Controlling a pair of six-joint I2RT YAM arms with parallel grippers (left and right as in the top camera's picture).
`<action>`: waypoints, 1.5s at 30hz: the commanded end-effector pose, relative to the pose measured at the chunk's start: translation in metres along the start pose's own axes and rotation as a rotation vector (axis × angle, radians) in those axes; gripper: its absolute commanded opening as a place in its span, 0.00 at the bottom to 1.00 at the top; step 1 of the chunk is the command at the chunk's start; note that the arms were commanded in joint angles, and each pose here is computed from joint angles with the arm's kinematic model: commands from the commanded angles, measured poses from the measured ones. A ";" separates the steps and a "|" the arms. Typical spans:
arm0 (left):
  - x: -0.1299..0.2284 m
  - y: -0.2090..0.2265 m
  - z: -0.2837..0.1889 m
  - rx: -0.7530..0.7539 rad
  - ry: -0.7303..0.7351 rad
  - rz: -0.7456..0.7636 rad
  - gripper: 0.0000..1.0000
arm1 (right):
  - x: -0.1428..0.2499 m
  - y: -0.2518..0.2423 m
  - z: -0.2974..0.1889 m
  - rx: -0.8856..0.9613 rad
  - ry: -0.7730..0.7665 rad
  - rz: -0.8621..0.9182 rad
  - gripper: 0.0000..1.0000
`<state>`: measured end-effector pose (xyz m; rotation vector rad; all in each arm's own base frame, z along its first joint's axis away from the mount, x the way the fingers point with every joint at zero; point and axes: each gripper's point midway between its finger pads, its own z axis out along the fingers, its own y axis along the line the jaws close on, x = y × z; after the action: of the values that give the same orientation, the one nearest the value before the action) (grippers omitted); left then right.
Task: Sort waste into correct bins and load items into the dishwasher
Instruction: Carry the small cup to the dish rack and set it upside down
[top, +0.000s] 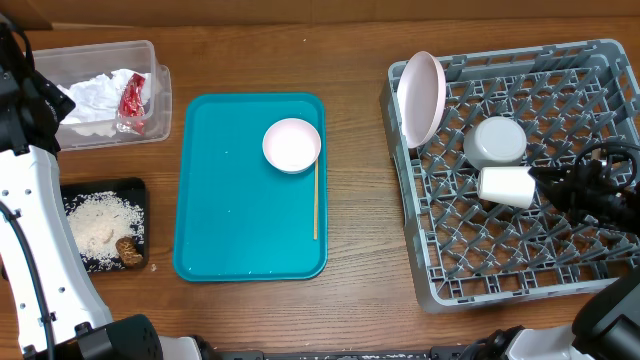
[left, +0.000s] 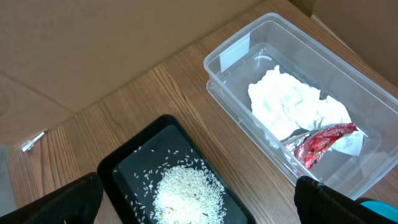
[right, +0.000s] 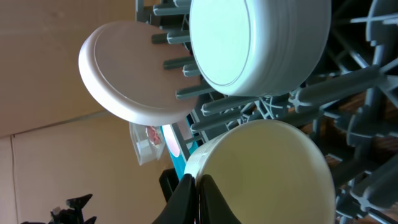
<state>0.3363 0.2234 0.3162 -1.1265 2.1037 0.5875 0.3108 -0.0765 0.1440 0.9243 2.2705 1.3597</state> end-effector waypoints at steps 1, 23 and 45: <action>0.001 0.000 0.003 -0.002 0.006 -0.009 1.00 | -0.003 -0.031 -0.005 0.163 -0.020 0.015 0.04; 0.001 0.000 0.003 -0.003 0.006 -0.009 1.00 | -0.036 -0.050 -0.058 0.513 -0.170 0.145 0.04; 0.001 0.000 0.003 -0.002 0.006 -0.009 1.00 | 0.009 0.041 -0.040 0.612 -0.227 -0.184 0.04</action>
<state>0.3363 0.2234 0.3162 -1.1265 2.1037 0.5875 0.2945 -0.0873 0.2142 0.9204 2.4719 0.5549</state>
